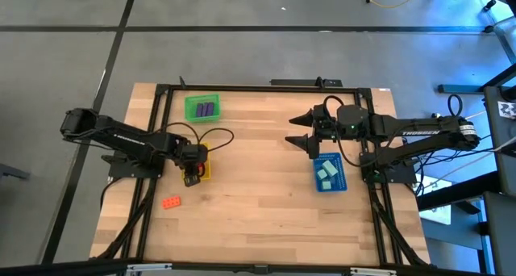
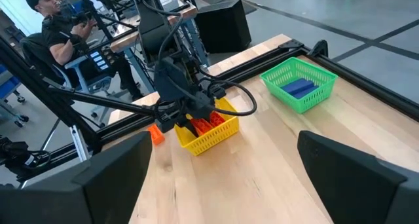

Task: Sort & place blocks by color
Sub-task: Put the right orange game piece into the yellow bin

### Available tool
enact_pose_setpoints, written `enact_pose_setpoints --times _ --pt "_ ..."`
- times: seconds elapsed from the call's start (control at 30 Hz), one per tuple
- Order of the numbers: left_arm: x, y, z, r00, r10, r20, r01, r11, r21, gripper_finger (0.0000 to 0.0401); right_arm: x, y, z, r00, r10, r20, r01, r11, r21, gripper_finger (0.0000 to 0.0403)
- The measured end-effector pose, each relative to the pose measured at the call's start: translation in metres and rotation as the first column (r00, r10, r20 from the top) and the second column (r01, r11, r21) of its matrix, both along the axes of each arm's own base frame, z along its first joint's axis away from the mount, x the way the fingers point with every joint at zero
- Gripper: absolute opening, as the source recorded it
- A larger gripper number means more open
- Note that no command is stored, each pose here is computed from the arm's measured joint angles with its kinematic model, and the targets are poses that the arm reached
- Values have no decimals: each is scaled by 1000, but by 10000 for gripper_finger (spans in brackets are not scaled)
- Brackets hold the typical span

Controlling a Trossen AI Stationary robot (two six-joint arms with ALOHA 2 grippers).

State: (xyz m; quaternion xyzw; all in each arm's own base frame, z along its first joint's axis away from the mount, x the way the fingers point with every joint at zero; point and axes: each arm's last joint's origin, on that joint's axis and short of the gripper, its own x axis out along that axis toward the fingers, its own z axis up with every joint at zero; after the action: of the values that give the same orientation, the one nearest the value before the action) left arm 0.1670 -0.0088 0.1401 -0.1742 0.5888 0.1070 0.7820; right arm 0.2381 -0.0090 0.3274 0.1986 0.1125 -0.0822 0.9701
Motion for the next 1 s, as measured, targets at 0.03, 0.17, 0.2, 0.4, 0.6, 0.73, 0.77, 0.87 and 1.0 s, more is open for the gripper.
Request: enact_pose_setpoints --times 0.03,0.17,0.2,0.4,0.6,0.73,0.77,0.87,1.0 --pt "0 0 0 1000 7 0 -7 1000 -2 149 0 0 0 1000 0 0 0 1000 0 385" --pt "0 0 0 1000 16 -2 -16 1000 -19 150 0 0 0 1000 1 -1 -1 1000 -1 385" --pt "0 0 0 1000 20 -3 -20 999 -26 150 0 0 0 1000 1 -3 -1 1000 -1 385" --pt "0 1 0 999 44 -12 -44 996 -78 151 0 0 -2 1000 3 -19 -3 1000 1 385" --pt "0 6 0 997 81 -21 -83 986 -145 151 -1 0 -2 1000 3 -21 -3 1000 1 385" --pt "-1 9 1 995 90 -35 -95 976 -198 151 -1 0 -2 1000 4 -22 -4 1000 -4 385" --pt "0 10 2 995 91 -40 -97 974 -204 152 -1 0 -2 1000 5 -22 -5 1000 -7 385" --pt "3 13 9 997 80 -23 -83 976 -201 166 -1 0 -2 1000 9 -24 -10 1000 -23 385" --pt "6 15 14 997 74 -10 -74 979 -188 201 -1 0 -2 1000 10 -24 -10 1000 -23 385"
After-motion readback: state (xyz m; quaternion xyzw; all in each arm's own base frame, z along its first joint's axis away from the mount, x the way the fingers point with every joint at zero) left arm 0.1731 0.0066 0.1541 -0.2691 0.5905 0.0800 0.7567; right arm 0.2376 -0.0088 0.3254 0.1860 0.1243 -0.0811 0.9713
